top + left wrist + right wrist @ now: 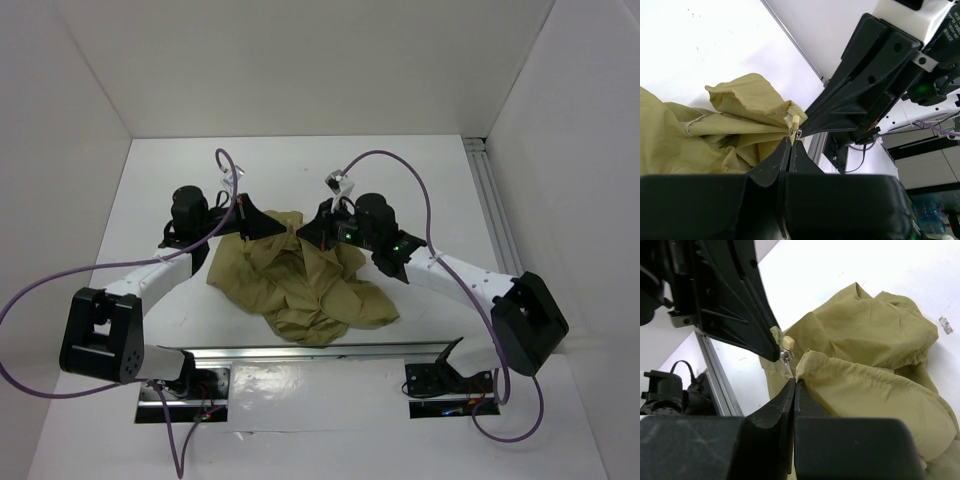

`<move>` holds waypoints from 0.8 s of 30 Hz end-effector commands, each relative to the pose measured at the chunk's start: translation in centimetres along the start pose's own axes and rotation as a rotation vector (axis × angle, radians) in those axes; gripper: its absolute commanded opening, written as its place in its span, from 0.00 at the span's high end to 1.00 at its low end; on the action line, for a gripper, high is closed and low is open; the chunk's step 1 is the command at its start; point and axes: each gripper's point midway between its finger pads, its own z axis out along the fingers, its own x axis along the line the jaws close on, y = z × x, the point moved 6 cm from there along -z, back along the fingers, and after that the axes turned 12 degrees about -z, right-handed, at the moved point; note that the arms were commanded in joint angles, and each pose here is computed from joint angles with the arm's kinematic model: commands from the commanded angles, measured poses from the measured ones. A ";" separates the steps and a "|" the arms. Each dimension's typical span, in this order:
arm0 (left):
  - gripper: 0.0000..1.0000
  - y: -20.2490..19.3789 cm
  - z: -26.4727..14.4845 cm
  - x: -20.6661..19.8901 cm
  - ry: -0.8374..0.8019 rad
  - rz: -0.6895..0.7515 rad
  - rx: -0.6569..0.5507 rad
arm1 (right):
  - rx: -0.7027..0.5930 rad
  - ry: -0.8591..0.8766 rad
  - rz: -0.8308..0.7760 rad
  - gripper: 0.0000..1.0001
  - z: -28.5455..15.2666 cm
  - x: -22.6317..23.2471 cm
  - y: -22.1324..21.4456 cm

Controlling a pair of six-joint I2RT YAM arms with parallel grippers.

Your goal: Zip up the jacket

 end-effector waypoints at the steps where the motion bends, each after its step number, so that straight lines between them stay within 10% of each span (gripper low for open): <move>1: 1.00 0.8 0.1 -0.7 -0.046 0.043 0.002 | -0.096 0.056 -0.043 1.00 -0.8 1.3 2.1; 24: 1.00 0.1 0.1 -0.4 -0.086 0.003 0.057 | -0.073 0.112 -0.061 1.00 -0.5 1.7 1.7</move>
